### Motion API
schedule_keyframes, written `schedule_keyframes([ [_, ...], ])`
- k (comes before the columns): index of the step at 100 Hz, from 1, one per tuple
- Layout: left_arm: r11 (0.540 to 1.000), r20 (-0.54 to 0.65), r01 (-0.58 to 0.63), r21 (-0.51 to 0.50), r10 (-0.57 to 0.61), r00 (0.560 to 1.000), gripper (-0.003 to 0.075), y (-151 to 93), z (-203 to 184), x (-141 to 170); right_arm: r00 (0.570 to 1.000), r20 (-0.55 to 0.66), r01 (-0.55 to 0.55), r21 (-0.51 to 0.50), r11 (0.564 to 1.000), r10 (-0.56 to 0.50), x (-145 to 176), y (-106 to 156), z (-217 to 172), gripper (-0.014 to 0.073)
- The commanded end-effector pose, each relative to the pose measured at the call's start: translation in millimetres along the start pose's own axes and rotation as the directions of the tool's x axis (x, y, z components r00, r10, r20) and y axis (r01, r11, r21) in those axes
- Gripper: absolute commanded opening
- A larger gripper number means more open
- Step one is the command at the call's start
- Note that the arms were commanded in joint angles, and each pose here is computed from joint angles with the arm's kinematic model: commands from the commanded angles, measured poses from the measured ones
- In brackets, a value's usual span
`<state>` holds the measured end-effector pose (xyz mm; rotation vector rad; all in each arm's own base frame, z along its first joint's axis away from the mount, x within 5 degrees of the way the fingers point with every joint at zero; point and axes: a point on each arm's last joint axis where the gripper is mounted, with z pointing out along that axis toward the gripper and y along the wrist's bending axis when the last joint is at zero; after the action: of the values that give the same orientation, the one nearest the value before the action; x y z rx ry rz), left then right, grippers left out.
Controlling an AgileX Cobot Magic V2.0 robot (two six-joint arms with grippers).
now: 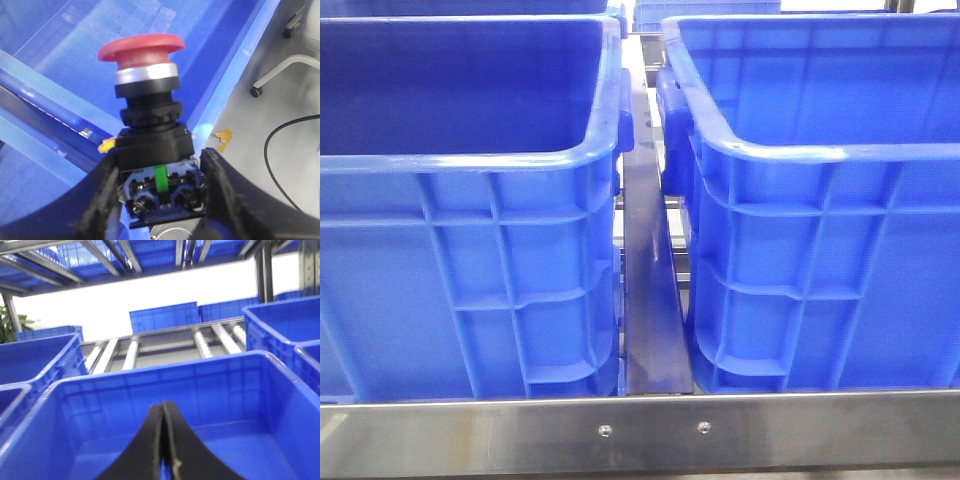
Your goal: Pick red and yellow buttons and place in box
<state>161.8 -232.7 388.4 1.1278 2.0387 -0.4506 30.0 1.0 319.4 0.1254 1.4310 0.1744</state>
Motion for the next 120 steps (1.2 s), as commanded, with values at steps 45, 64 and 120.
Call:
schedule_keyframes([
  [45, 1.000, 0.119, -0.003, 0.003, 0.003, 0.993, -0.0019, -1, -15, -14, 0.897, -0.432, -0.082, 0.050, 0.995, 0.096, -63, 19, 55, -0.0101],
  [64, 1.000, 0.119, -0.003, 0.003, 0.003, 0.993, -0.0019, -1, -15, -14, 0.867, -0.486, -0.095, 0.056, 0.994, 0.110, -58, 20, 55, 0.0104],
  [120, 1.000, 0.096, -0.003, 0.004, 0.003, 0.995, -0.0019, -2, -15, -12, 0.780, -0.591, -0.427, -0.261, 0.866, 0.206, -55, 60, 81, 0.0565],
])
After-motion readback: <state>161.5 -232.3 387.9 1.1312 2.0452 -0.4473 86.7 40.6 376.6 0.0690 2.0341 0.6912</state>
